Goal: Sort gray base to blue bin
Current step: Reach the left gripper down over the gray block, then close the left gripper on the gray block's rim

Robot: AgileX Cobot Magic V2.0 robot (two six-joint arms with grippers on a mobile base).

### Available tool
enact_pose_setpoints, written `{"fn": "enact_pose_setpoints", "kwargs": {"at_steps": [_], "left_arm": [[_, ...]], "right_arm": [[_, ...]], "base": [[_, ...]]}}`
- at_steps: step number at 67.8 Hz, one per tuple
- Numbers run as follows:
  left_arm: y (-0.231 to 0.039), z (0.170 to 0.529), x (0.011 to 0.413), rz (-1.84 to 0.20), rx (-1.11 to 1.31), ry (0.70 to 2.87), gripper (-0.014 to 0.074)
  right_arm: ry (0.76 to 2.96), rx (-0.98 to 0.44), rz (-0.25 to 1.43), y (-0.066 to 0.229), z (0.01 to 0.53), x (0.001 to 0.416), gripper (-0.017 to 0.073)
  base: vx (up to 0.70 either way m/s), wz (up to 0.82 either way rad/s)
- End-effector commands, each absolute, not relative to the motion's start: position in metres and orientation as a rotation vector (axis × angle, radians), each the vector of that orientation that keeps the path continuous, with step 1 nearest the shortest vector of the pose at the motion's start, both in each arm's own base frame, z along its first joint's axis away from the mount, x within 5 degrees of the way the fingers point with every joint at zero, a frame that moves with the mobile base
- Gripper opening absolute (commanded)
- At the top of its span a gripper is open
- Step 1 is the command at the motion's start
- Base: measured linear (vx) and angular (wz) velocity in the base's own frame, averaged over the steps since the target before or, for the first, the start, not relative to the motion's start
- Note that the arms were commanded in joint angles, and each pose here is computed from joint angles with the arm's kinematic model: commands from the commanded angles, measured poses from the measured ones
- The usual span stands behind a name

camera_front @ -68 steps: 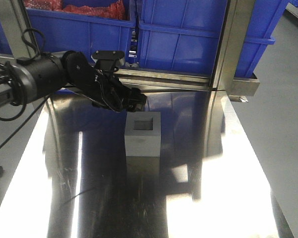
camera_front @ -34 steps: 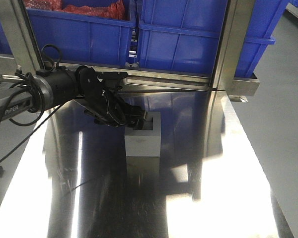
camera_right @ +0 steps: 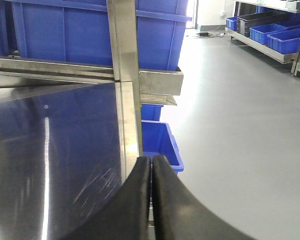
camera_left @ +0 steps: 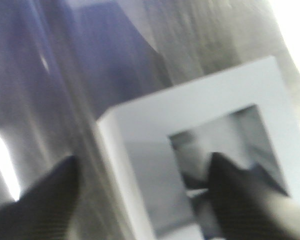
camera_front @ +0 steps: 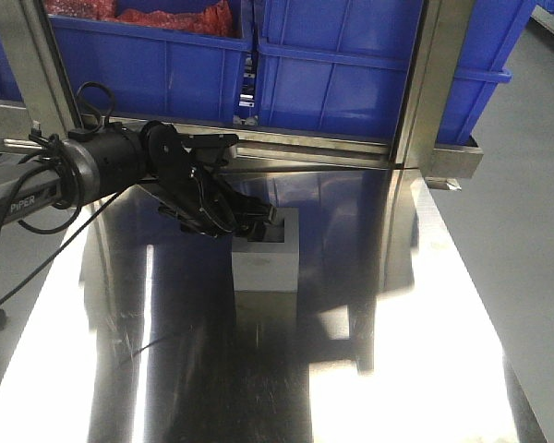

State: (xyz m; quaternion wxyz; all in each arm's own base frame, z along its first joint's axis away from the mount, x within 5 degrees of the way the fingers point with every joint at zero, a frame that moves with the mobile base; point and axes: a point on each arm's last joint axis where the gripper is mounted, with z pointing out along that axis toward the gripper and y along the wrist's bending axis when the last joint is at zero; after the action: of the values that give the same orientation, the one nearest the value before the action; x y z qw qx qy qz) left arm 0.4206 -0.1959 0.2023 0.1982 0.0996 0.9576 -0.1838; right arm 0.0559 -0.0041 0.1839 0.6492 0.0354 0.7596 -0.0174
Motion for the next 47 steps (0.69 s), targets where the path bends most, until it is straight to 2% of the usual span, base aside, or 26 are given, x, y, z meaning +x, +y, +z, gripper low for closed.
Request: {"fn": "enact_pose_setpoints", "kwargs": {"at_steps": [1, 12, 20, 35, 47], "left_arm": [[-0.196, 0.234, 0.417, -0.532, 0.295, 2.618, 0.0325], [-0.196, 0.234, 0.417, -0.532, 0.295, 2.618, 0.0099], [-0.196, 0.234, 0.418, -0.532, 0.291, 2.607, -0.0009], [-0.195, 0.248, 0.419, -0.531, 0.289, 2.528, -0.0008], [-0.192, 0.296, 0.402, -0.506, 0.367, 2.384, -0.0008]], "right_arm": [[1.673, 0.067, -0.061, -0.005, 0.189, 0.058, -0.0005], [1.673, 0.067, -0.061, -0.005, 0.189, 0.058, -0.0005], [1.673, 0.067, -0.061, -0.005, 0.189, 0.058, -0.0005], [1.673, 0.067, -0.061, -0.005, 0.189, 0.058, -0.0005], [1.673, 0.067, -0.061, -0.005, 0.189, 0.058, -0.0005]], "base": [[0.0, 0.0], [0.0, 0.0], [0.0, 0.0], [0.0, 0.0], [0.0, 0.0]]}}
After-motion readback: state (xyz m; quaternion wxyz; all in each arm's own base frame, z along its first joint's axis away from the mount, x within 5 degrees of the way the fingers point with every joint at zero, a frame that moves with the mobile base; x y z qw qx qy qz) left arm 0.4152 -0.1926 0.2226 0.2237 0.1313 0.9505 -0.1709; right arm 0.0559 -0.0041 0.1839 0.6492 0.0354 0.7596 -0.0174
